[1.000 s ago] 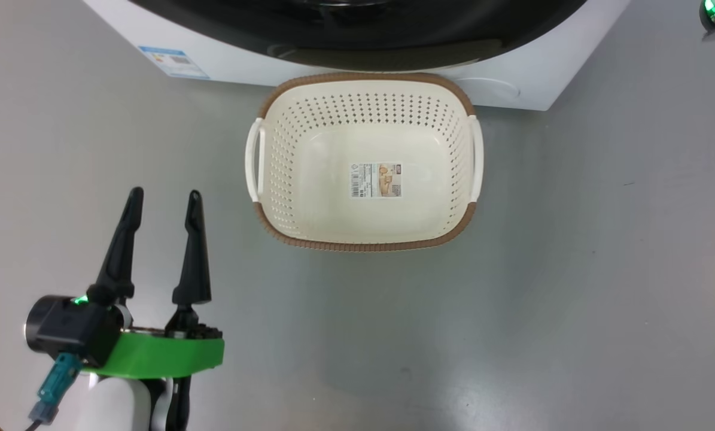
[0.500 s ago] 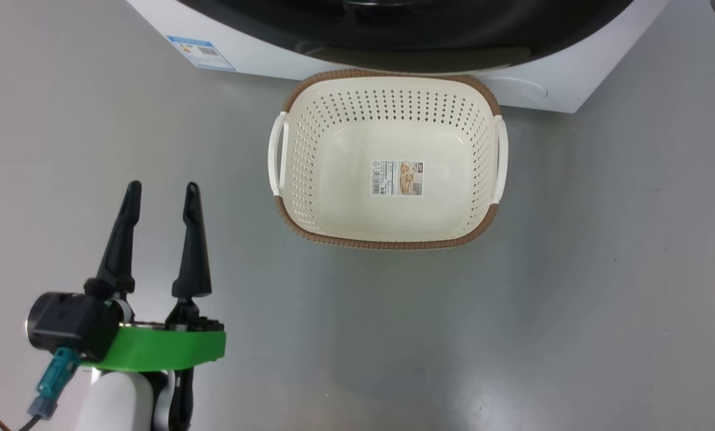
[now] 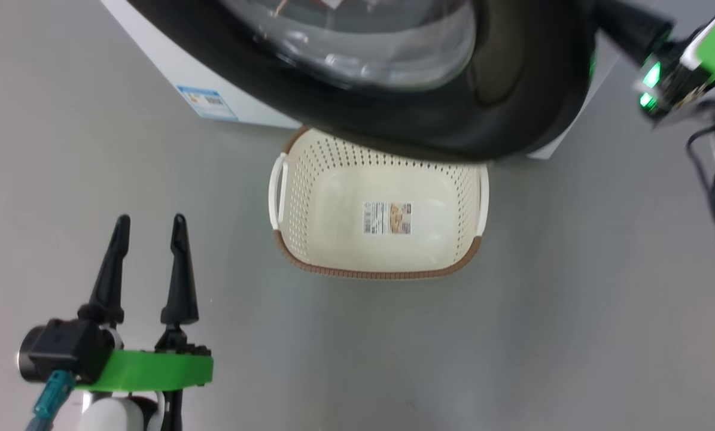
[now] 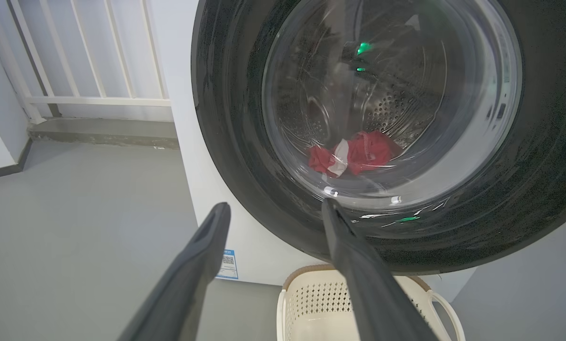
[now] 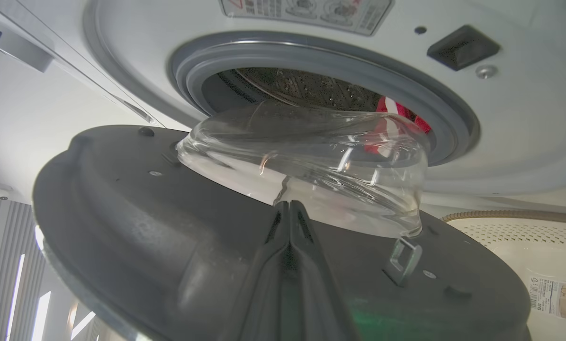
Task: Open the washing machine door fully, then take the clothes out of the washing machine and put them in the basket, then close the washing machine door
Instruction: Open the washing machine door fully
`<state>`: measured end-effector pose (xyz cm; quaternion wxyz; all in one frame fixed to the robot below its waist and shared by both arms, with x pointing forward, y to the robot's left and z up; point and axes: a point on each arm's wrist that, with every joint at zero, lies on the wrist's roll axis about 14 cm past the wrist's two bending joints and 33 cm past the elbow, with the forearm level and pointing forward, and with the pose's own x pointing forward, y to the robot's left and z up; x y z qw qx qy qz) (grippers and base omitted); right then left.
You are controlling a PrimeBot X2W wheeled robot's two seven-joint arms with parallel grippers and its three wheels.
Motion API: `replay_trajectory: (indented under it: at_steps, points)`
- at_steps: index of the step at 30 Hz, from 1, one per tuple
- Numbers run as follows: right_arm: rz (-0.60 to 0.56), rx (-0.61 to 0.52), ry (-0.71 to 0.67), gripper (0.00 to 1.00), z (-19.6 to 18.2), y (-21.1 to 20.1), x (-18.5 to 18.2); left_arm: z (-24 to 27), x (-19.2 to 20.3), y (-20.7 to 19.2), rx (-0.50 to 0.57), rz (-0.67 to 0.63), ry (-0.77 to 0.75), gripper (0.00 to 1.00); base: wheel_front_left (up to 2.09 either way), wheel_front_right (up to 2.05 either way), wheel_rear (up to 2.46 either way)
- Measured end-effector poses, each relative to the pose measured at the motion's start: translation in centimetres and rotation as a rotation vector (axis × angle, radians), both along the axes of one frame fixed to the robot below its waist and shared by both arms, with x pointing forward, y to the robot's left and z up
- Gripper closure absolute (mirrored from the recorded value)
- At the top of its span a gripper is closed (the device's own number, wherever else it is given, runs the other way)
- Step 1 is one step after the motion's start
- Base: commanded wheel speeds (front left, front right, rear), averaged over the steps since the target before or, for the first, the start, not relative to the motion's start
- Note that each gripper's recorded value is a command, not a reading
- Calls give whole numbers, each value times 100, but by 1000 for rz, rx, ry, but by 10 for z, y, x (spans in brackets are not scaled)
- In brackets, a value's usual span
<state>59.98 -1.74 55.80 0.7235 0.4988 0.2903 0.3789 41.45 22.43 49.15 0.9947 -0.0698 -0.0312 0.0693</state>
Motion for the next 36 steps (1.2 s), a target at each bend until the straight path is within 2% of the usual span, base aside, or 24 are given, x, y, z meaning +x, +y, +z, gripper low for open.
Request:
replay_trajectory:
  at_steps: [14, 36]
  points:
    - [126, 1, 15, 100, 13, 20, -71, 19, -39, 9, 3, 26, -36, 0, 0, 0, 0]
    - [330, 8, 48, 100, 8, 69, -146, 30, -79, 32, 9, 100, -65, 0, 0, 0, 0]
